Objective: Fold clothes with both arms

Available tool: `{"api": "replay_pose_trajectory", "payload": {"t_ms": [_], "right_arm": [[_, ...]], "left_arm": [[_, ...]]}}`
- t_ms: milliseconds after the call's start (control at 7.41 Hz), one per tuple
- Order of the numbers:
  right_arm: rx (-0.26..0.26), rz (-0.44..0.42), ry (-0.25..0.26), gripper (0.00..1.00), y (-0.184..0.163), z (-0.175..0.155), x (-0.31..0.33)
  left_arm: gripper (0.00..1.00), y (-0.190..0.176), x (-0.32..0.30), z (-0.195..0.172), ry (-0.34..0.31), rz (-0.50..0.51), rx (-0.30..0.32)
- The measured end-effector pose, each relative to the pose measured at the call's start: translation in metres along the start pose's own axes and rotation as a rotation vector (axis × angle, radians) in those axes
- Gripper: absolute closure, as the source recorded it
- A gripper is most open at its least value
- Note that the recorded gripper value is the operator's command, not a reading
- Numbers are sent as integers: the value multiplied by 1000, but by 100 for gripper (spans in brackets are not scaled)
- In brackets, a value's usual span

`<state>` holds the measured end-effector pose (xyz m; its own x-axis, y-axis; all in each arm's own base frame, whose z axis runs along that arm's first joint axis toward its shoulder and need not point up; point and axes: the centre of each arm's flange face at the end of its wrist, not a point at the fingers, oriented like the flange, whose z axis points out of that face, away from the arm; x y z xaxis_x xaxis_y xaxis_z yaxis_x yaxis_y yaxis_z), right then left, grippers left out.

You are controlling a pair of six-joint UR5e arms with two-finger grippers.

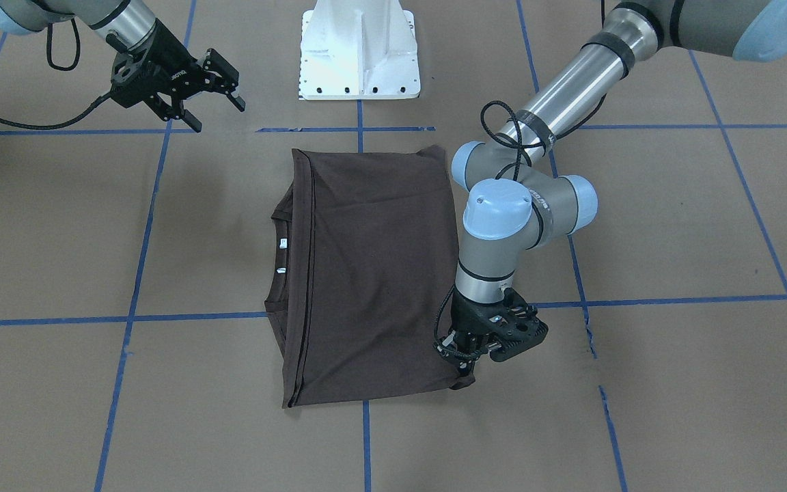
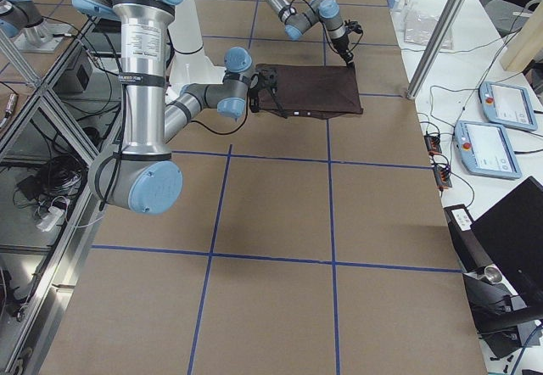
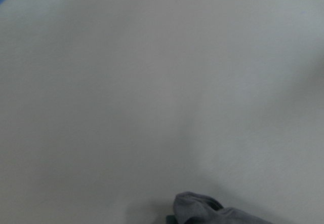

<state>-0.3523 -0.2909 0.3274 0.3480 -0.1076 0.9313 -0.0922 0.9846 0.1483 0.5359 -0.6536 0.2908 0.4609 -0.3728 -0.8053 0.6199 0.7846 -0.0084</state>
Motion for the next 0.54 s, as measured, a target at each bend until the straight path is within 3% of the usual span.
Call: {"api": "replay_pose_trajectory", "payload": {"t_ms": [270,540], "right_arm": [[5,3,11,0,-4,11,1],[20,7,27,0,-9,20,1]], "left_arm": [[0,-8,-8,12,-12,47,48],[0,-32,-4,2,-1,77,56]]}}
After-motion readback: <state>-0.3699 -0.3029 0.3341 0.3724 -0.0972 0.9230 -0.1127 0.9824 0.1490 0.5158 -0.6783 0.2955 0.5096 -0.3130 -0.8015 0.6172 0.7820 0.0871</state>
